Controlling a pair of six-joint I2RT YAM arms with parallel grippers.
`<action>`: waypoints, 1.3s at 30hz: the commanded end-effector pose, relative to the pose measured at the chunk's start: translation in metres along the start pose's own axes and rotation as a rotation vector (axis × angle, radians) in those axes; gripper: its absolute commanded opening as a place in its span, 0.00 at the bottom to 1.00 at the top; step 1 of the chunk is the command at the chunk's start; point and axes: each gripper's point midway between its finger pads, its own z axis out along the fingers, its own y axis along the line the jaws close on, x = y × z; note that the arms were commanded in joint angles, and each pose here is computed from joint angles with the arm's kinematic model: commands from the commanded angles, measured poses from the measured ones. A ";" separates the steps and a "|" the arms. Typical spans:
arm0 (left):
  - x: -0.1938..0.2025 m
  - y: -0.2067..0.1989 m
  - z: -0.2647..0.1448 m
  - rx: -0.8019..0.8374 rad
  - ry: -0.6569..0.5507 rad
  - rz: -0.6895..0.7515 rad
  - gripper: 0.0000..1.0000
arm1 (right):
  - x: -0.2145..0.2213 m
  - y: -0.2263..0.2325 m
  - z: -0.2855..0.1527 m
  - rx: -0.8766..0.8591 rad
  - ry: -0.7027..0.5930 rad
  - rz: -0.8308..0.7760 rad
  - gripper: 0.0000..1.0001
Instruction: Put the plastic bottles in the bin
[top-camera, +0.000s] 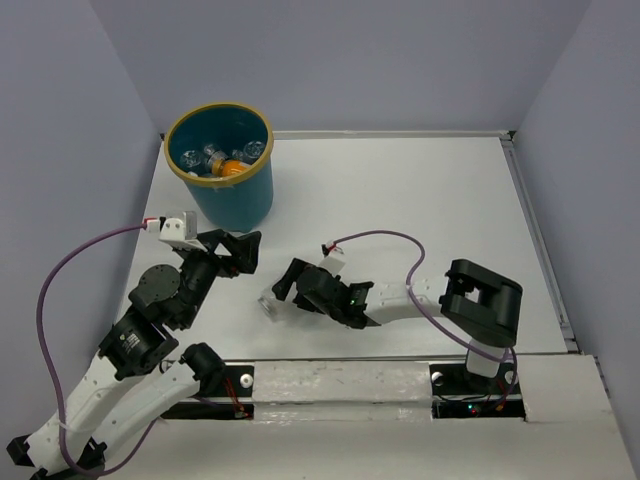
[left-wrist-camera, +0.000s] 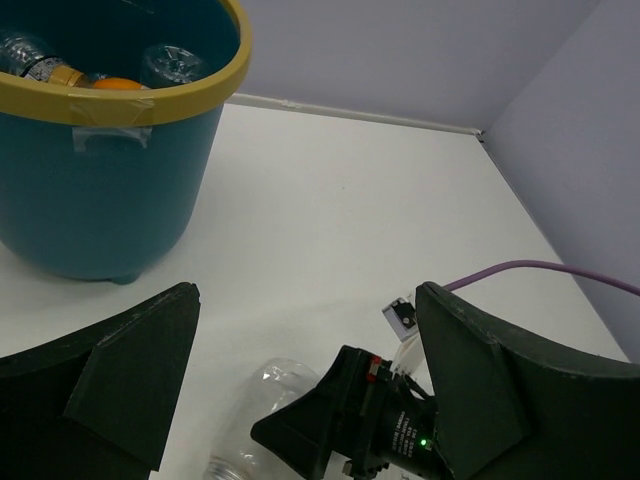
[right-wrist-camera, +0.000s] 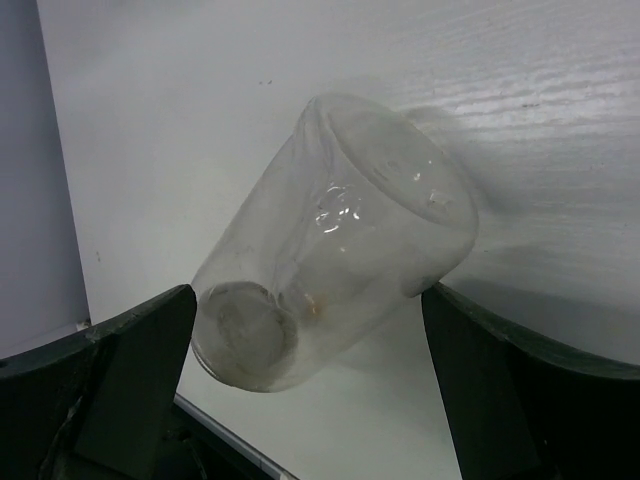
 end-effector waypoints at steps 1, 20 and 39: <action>-0.005 -0.004 0.005 0.013 -0.024 -0.005 0.99 | -0.034 0.015 0.014 -0.021 -0.108 0.053 1.00; -0.008 0.001 0.004 -0.017 -0.034 -0.002 0.99 | -0.058 -0.003 0.026 0.049 -0.120 -0.171 0.32; -0.060 0.054 -0.051 -0.168 -0.349 -0.215 0.99 | -0.303 0.277 -0.115 -0.373 -0.802 -0.819 0.22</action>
